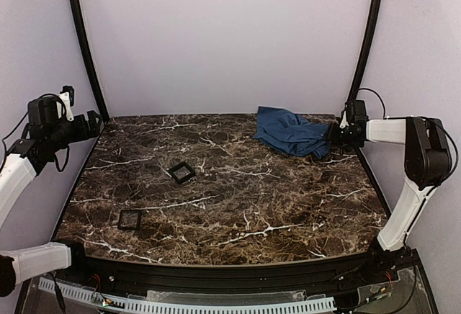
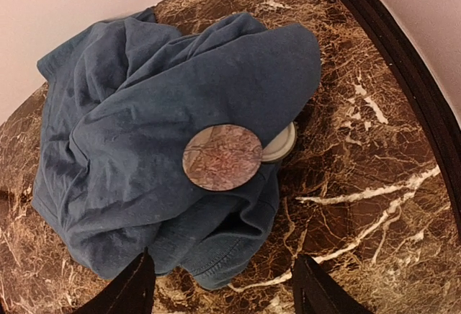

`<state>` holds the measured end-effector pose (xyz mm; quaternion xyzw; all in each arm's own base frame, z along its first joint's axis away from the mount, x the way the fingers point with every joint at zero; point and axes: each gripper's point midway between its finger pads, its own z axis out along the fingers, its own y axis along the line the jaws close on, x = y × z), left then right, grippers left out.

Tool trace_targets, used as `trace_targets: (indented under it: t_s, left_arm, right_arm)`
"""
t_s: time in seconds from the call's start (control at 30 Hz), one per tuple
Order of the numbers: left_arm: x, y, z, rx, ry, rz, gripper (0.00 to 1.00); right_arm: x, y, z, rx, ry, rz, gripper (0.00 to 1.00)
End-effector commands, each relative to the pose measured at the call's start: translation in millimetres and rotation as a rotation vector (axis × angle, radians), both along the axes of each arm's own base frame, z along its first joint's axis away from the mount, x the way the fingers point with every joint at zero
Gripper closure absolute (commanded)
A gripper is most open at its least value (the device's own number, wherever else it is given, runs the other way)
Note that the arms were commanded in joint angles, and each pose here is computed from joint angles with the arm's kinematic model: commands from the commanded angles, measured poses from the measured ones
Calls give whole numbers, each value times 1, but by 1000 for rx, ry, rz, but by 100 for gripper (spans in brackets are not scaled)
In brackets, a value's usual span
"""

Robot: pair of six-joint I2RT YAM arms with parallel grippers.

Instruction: Remove the brooch from the garment

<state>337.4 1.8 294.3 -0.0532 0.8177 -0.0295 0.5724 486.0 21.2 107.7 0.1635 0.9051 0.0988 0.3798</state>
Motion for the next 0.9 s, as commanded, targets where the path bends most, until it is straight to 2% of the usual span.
trace_targets:
  t_s: [0.0,0.17,0.37,0.43,0.6,0.77,0.87]
  left_arm:
    - [-1,-2,-5,-11,9,-10,0]
    - [0,-7,-7,-23,15,-34,0]
    - [1,-6,-8,-19,19,-29,0]
    - [1,-6,-9,-18,21,-29,0]
    - [2,-7,-10,-20,25,-37,0]
    - [3,-10,-10,-26,26,-53,0]
    - [3,-12,-11,-30,27,-62,0]
  right_arm:
    - [4,-1,-17,34,15,18,37]
    - [12,-2,-32,38,45,18,44]
    - [22,2,-38,32,31,55,47]
    - [26,7,-35,35,9,86,52]
    - [29,18,-22,39,-46,172,79]
    - [26,23,-13,33,-76,221,99]
    - [23,26,-4,30,-105,241,100]
